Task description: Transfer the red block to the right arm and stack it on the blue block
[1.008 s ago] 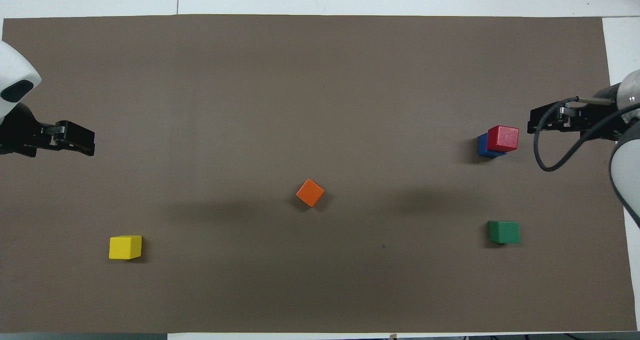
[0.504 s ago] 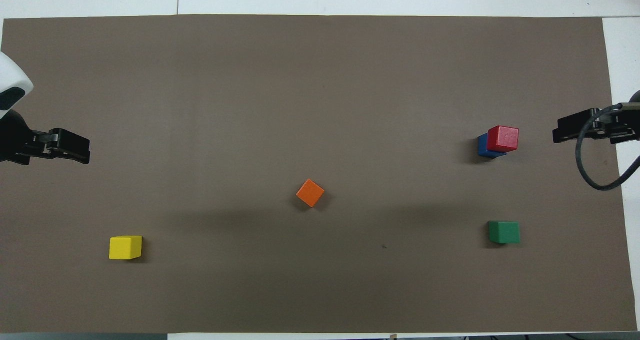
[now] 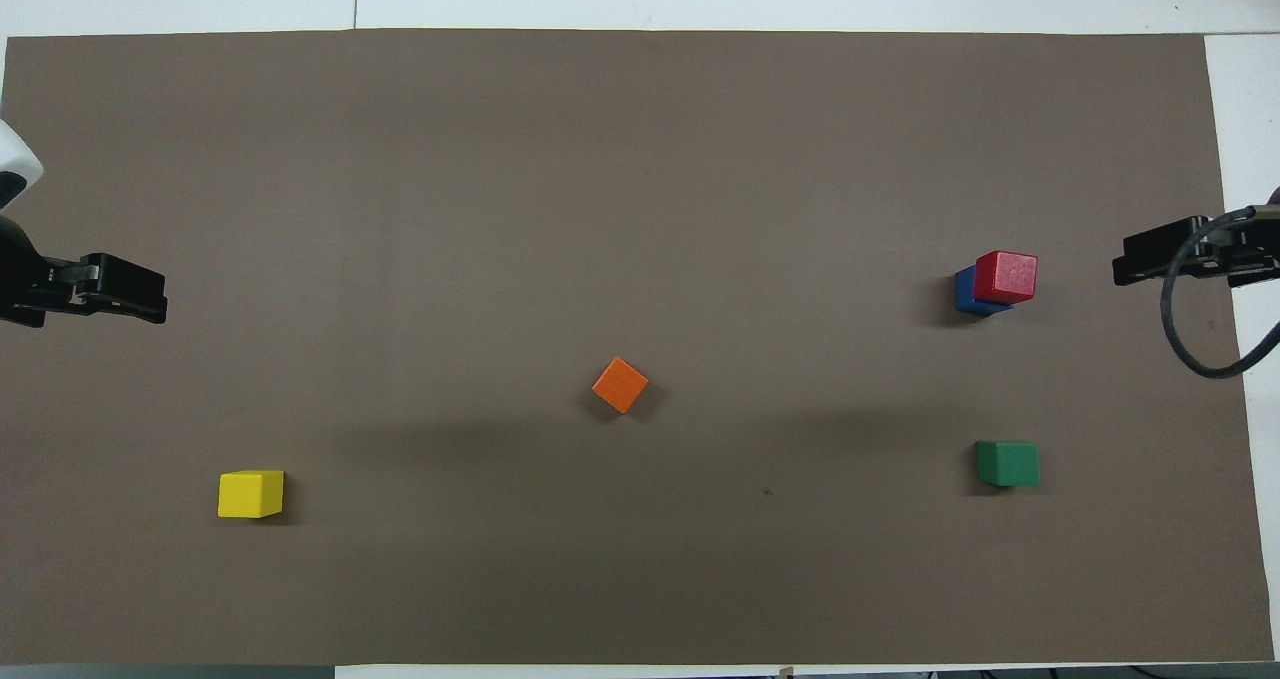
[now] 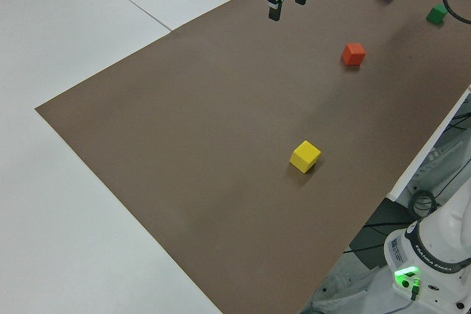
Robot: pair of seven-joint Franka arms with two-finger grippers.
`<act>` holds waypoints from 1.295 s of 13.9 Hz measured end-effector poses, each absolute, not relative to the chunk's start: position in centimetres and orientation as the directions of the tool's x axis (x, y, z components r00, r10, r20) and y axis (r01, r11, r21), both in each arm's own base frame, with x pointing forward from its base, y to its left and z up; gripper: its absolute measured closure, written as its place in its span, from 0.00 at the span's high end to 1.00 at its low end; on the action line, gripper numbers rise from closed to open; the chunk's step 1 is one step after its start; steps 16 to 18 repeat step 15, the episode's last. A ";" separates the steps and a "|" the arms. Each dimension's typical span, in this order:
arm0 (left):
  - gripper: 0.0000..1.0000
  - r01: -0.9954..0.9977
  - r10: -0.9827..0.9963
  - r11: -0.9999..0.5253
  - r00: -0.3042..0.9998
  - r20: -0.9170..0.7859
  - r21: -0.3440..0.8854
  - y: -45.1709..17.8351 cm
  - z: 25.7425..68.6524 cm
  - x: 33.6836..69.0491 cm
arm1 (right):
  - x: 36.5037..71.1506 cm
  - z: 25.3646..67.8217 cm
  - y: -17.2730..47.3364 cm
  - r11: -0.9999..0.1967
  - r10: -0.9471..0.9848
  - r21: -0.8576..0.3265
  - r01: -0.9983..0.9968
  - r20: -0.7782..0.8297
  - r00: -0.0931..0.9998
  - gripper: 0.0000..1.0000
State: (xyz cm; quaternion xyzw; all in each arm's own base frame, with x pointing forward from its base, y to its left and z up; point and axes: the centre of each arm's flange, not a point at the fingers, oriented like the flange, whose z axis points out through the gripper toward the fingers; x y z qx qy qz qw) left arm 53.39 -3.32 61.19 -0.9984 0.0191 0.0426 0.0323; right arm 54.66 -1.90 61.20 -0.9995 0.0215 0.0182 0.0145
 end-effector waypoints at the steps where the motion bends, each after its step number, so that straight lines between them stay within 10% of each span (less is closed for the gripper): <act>1: 1.00 -0.041 -0.035 -0.997 0.996 -0.085 -0.063 -3.3 61.3 53.3 | 54.7 61.2 -1.9 -0.999 -0.042 -0.027 -0.043 -0.037 0.998 1.00; 18: 1.00 -0.041 -0.035 -0.997 0.996 -0.084 -0.063 -3.3 61.3 53.3 | 54.7 61.2 -2.2 -0.999 -0.043 0.002 -0.043 -0.037 0.998 1.00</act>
